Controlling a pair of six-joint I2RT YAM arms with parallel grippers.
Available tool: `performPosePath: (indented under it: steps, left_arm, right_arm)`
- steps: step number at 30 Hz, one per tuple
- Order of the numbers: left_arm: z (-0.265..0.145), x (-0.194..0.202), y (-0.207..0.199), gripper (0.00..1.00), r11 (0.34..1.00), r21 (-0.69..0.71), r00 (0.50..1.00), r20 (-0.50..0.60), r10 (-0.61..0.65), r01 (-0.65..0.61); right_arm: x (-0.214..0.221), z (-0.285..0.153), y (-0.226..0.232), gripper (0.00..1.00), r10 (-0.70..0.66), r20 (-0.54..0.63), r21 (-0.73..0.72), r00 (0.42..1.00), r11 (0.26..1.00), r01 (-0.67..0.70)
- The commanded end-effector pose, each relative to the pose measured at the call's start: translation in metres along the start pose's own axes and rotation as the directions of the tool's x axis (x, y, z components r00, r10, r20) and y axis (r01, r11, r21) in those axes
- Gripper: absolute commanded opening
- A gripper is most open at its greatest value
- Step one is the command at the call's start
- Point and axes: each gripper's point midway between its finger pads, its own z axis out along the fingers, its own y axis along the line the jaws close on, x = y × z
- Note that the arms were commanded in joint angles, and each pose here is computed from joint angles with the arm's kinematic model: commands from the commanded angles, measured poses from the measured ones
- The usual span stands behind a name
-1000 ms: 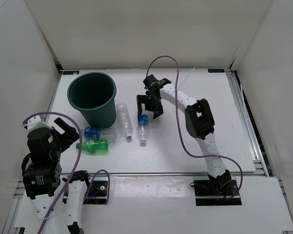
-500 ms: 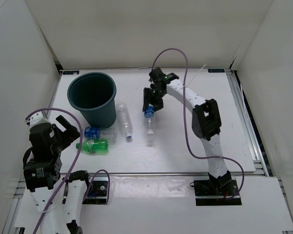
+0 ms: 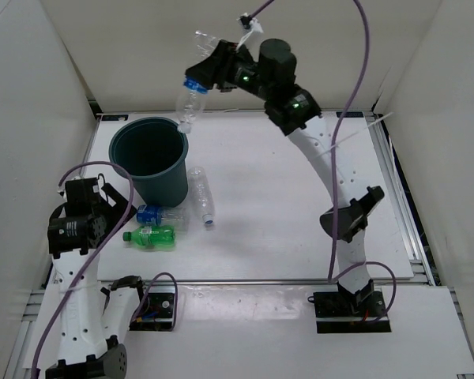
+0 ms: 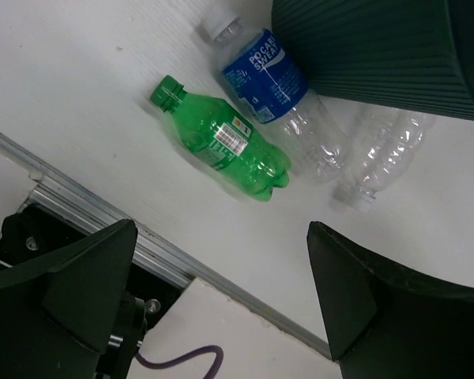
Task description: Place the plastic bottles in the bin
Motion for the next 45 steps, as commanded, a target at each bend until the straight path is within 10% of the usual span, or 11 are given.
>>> performPosePath:
  steps: [1,7,12,21,26,34,45]
  left_arm:
    - [-0.020,-0.003,-0.015,1.00,0.998,0.065,1.000,-0.029,0.003,-0.002]
    - [-0.028,-0.016,-0.021,1.00,0.993,0.054,0.992,-0.069,0.106,-0.103]
    - [-0.032,-0.023,-0.026,1.00,0.994,0.063,0.994,-0.056,0.093,-0.089]
    - [0.011,0.017,-0.031,1.00,0.982,0.095,0.980,-0.130,-0.151,0.163]
    - [0.025,0.022,-0.030,1.00,0.943,0.085,0.944,-0.107,-0.311,0.321]
    - [0.019,-0.005,-0.018,1.00,0.948,0.082,0.948,0.056,-0.314,0.309]
    - [-0.006,-0.010,0.001,1.00,0.948,0.083,0.934,0.167,-0.317,0.307]
  right_arm:
    - [0.026,0.056,-0.015,0.43,-0.117,0.104,0.038,0.988,0.993,0.114]
    - [0.053,0.100,0.005,0.52,-0.334,0.229,0.077,0.914,0.943,0.325]
    - [0.064,0.102,0.016,1.00,-0.435,0.211,0.091,0.875,0.900,0.425]
    - [0.002,0.000,0.003,1.00,-0.189,0.184,0.334,0.965,0.935,0.119]
    - [0.062,-0.056,-0.066,1.00,0.095,-0.070,0.396,0.993,0.916,-0.060]
    - [0.199,-0.069,-0.139,1.00,0.346,-0.503,0.315,0.792,0.927,-0.205]
    - [0.300,-0.034,-0.167,1.00,0.409,-0.666,0.290,0.624,0.913,-0.288]
